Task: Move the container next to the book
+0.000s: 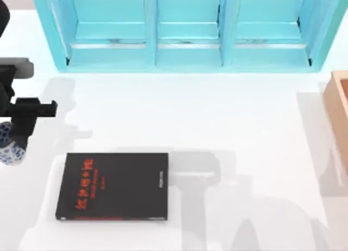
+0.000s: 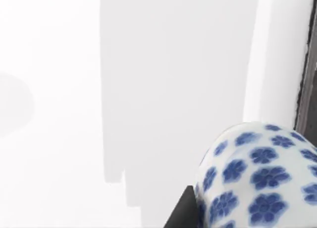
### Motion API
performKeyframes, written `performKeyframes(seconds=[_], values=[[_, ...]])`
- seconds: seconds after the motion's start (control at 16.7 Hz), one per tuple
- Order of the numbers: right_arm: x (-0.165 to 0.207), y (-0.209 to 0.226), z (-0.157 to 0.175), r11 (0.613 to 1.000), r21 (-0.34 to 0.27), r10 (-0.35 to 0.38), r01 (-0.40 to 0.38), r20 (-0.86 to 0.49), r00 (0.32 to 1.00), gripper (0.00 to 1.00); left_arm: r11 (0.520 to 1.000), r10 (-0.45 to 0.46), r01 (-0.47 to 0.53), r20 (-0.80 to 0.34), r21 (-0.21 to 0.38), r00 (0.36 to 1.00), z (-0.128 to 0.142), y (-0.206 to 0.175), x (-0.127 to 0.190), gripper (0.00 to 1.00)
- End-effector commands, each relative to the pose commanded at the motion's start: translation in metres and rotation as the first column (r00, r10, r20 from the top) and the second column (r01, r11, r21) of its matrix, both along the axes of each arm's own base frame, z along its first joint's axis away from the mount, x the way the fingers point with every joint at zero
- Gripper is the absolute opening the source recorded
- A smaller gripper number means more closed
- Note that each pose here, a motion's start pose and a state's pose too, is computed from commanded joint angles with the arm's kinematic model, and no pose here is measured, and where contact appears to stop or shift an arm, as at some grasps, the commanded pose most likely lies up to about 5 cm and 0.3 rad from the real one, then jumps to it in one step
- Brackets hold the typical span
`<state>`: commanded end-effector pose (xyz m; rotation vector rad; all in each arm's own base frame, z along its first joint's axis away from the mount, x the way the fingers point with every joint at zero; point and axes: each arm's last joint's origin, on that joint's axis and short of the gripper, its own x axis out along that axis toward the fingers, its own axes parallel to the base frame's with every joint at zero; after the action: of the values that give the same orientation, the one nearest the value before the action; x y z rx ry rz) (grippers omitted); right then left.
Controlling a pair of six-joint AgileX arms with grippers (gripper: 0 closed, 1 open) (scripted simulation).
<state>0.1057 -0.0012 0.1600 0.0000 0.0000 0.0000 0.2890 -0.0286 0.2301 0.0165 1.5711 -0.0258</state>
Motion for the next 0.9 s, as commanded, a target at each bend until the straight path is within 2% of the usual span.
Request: performKeyframes(seconds=[0.42, 0.9], values=[[0.0, 0.0, 0.0, 1.0, 0.0, 0.0, 0.0, 0.0, 1.0, 1.0, 1.0, 0.009, -0.009, -0.007, 0.0, 1.0, -0.002, 0.001, -0.001, 0.0], [0.0, 0.0, 0.0, 1.0, 0.0, 0.0, 0.0, 0.0, 1.0, 1.0, 1.0, 0.007, -0.007, 0.007, -0.001, 1.0, -0.06, -0.001, -0.002, 0.0]])
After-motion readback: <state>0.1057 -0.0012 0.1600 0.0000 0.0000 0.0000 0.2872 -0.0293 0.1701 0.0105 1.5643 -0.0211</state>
